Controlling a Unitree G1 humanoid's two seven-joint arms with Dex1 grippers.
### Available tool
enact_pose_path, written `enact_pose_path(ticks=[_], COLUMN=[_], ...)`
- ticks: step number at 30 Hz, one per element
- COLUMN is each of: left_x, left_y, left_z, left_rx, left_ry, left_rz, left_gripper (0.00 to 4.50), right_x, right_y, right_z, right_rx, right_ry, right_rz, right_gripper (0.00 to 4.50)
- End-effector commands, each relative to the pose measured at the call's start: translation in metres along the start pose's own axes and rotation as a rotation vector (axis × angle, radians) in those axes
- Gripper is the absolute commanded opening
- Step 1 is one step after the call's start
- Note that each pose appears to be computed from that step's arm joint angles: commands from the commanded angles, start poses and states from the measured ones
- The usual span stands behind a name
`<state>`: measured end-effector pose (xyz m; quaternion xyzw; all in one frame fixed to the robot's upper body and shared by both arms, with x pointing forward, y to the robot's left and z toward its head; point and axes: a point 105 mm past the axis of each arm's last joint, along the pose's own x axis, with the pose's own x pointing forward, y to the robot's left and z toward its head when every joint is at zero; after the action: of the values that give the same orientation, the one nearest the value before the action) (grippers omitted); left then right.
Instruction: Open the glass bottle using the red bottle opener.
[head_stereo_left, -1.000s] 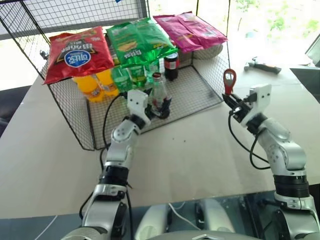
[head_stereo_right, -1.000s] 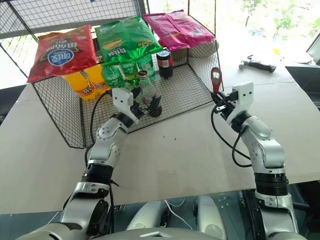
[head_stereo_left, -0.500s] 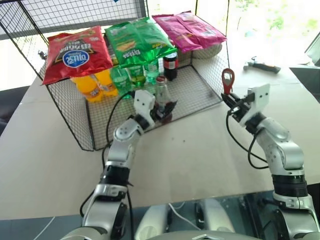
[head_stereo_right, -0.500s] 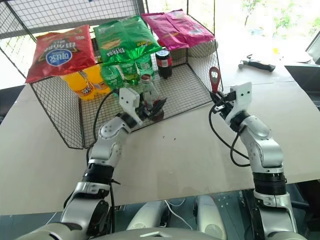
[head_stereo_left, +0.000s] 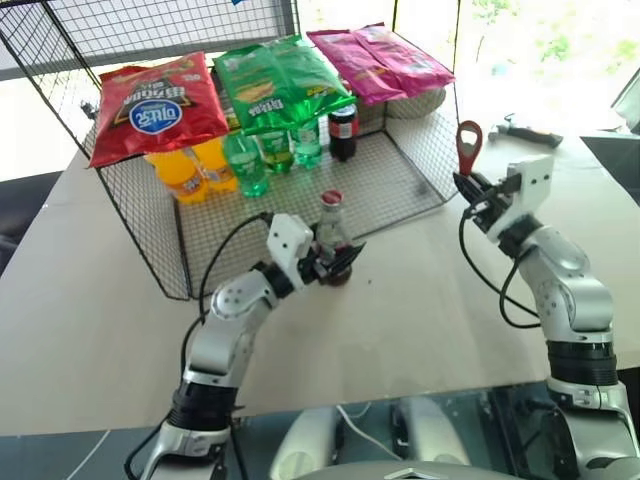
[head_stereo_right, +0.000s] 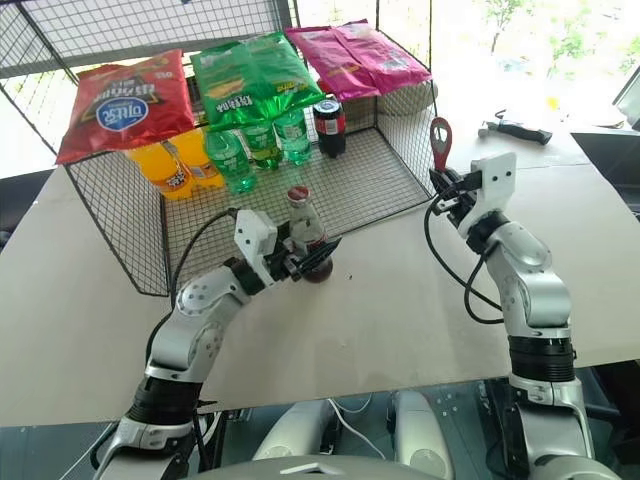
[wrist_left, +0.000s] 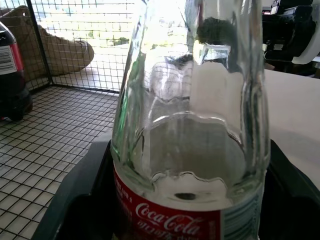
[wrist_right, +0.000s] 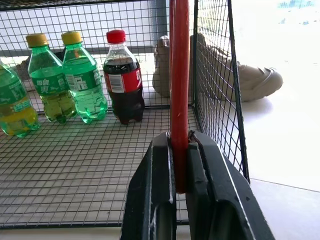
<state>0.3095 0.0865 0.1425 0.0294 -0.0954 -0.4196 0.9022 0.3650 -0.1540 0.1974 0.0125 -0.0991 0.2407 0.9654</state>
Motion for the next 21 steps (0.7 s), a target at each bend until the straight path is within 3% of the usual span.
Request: enact_pose_path(ticks=[1,4,15,21], left_x=[0.002,0.0,-0.001,-0.001], left_y=[-0.007,-0.007,-0.001,-0.003], left_z=[0.01,0.012,0.046,0.048], left_rx=[0.004,-0.016,0.064,0.049], left_ry=[-0.076,-0.083,-0.188,-0.192], left_rz=[-0.033,-0.035,0.004,-0.018], left_gripper=[3.2,4.4,4.45,4.45], right_x=[0.003,0.003,0.006,0.006], right_y=[-0.001,-0.002,0.004,0.004], right_z=[0.021,0.021,0.023,0.021], right_rx=[-0.01,-0.023,-0.044,-0.044], right_ry=[-0.078,-0.077,-0.076,-0.073], right_rz=[0.001,0.002,0.036,0.038], right_gripper=[0.0,0.0,0.0,0.0])
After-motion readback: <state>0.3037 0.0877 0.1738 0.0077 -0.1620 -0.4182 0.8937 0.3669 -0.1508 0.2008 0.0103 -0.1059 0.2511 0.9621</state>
